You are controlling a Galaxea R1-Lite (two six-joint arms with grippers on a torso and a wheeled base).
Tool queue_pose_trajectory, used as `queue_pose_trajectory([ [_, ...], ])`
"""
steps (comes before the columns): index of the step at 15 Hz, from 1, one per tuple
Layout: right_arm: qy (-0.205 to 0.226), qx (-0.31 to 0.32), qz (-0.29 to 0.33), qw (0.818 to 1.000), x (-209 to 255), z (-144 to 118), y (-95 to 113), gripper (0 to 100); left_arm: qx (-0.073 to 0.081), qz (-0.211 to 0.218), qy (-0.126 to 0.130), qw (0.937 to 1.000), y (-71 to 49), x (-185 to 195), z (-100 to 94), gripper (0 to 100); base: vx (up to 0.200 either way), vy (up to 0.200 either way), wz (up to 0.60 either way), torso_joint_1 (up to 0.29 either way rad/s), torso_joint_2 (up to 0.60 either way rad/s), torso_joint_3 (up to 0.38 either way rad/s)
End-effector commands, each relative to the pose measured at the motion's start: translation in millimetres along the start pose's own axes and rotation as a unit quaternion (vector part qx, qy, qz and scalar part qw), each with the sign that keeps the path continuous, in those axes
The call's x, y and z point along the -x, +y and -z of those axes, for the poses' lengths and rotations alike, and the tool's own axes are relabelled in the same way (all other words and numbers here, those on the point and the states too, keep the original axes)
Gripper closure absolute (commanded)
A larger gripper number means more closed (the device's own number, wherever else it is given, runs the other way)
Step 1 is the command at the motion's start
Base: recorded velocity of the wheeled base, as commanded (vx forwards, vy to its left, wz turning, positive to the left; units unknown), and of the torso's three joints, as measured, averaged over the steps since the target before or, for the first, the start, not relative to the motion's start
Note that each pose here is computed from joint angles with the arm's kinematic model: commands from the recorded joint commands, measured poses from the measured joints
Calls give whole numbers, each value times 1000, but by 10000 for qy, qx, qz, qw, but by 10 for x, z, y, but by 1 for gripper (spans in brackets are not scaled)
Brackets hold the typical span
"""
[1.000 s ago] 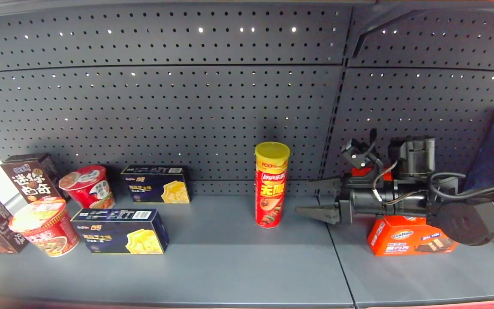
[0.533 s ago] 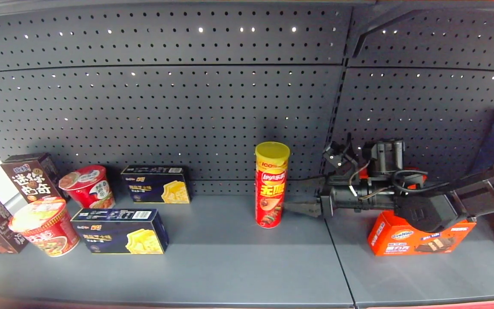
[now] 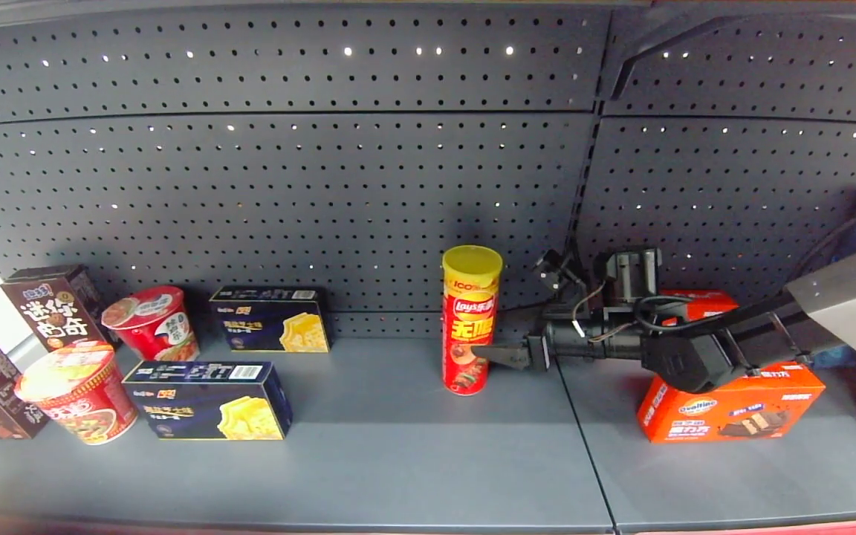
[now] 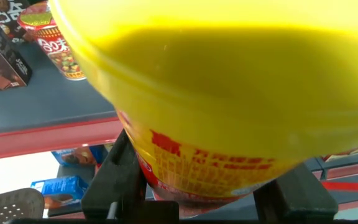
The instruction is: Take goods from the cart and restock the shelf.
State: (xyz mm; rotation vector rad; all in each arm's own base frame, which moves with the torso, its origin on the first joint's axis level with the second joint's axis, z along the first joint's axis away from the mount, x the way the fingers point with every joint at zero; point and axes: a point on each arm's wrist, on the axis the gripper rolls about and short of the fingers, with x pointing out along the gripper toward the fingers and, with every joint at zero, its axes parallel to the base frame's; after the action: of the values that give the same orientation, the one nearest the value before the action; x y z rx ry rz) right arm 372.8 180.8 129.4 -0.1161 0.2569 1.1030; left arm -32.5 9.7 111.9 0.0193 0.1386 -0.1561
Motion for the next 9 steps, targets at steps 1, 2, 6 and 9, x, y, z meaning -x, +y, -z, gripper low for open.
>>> queue_pose_trajectory([
  [1, 37, -22, -45, 10000, -107, 66, -27, 0, -1, -1, 36, 10000, -1, -8, 13, 100, 0, 0, 0, 0, 0, 0],
  [2, 29, -4, -57, 10000, -154, 74, -30, 0, -3, -1, 59, 10000, -1, -13, 25, 100, 0, 0, 0, 0, 0, 0],
  [6, -147, -146, -155, 9997, -348, 125, -17, 0, -4, -9, 67, 10000, -1, -15, 29, 100, 0, 0, 0, 0, 0, 0],
  [9, -343, -120, -191, 9992, -417, 137, -6, 100, -15, -9, 113, 9999, -2, -26, 52, 100, 0, 0, 0, 0, 0, 0],
])
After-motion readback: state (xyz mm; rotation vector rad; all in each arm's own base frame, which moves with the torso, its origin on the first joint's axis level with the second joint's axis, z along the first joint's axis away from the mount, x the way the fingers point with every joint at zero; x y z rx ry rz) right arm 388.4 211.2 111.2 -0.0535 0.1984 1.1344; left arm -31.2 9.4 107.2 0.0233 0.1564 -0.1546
